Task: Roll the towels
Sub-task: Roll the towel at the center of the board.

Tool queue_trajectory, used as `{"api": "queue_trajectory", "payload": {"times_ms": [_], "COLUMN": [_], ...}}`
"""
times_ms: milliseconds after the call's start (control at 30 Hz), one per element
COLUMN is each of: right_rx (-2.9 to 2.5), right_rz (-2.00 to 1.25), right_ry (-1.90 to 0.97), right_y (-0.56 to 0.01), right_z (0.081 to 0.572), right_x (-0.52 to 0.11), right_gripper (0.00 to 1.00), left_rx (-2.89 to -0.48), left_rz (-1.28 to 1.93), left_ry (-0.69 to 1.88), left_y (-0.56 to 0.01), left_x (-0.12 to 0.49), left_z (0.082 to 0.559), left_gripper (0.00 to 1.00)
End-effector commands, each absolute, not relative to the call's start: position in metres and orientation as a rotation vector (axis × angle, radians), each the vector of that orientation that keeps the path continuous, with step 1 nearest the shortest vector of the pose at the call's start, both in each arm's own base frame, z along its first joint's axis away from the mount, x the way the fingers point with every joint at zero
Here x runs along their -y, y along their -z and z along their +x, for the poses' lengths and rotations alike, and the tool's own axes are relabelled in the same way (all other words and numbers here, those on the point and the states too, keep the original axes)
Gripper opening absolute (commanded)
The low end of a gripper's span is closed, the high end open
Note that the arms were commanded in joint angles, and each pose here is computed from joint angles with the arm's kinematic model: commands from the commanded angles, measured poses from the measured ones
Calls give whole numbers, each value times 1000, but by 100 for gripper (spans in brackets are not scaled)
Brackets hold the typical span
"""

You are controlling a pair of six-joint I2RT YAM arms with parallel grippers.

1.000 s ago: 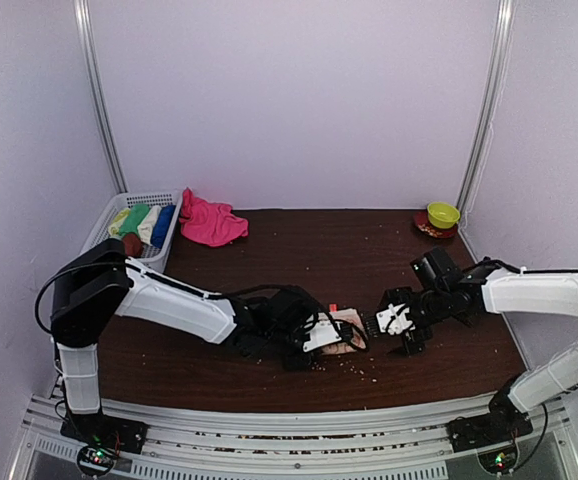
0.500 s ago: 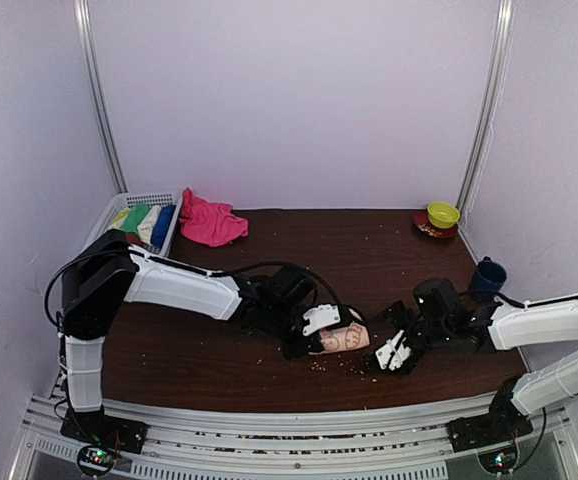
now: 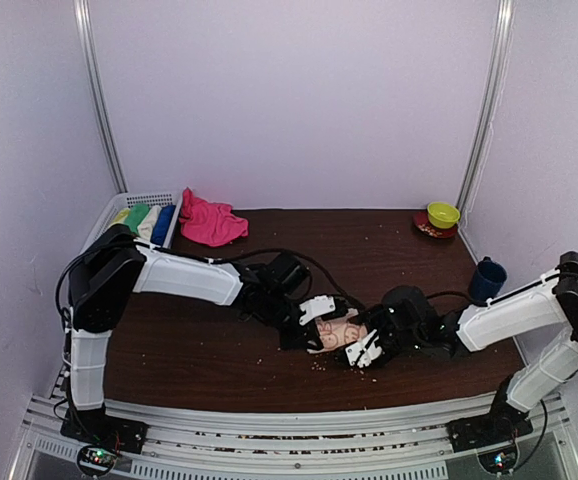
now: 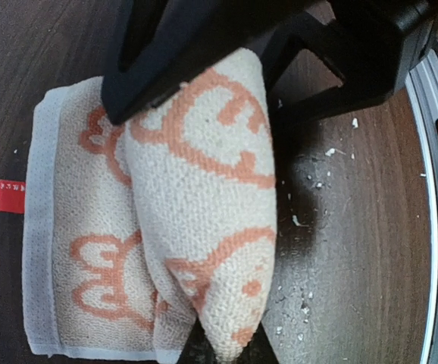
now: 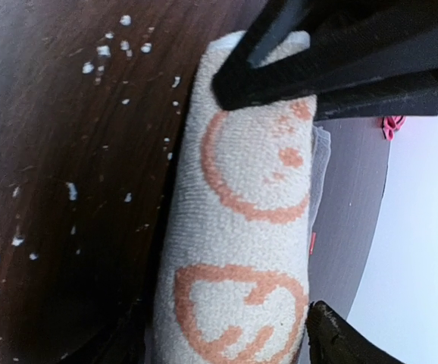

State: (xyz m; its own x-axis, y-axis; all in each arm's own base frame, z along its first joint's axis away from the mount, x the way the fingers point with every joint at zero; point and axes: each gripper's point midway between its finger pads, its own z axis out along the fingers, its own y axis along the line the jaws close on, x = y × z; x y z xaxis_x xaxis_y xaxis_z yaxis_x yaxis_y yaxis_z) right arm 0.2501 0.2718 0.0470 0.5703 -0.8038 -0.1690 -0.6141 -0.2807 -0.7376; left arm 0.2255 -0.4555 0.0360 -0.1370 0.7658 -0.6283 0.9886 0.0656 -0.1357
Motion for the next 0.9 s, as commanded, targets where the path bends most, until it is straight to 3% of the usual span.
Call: {"api": "queue_trajectory", "payload": {"times_ms": [0, 567, 733, 867], "right_rx": [-1195, -1184, -1264, -1315], "right_rz": [-1968, -1996, -1977, -1978], "right_ry": [348, 444, 414, 388], "right_y": [-52, -47, -51, -48], "right_z": [262, 244, 247, 247], "right_x": [-276, -279, -286, -290], "right_gripper": [69, 70, 53, 47], "left_rx": [-2151, -2216, -2230, -2240], "left_rz": [1823, 1764, 1742, 1726], "left_ry": [782, 702, 671, 650], "left_y": [7, 11, 11, 11], "left_x": [426, 425, 425, 425], "left_z": [211, 228, 233, 236], "left_gripper": [2, 8, 8, 8]}}
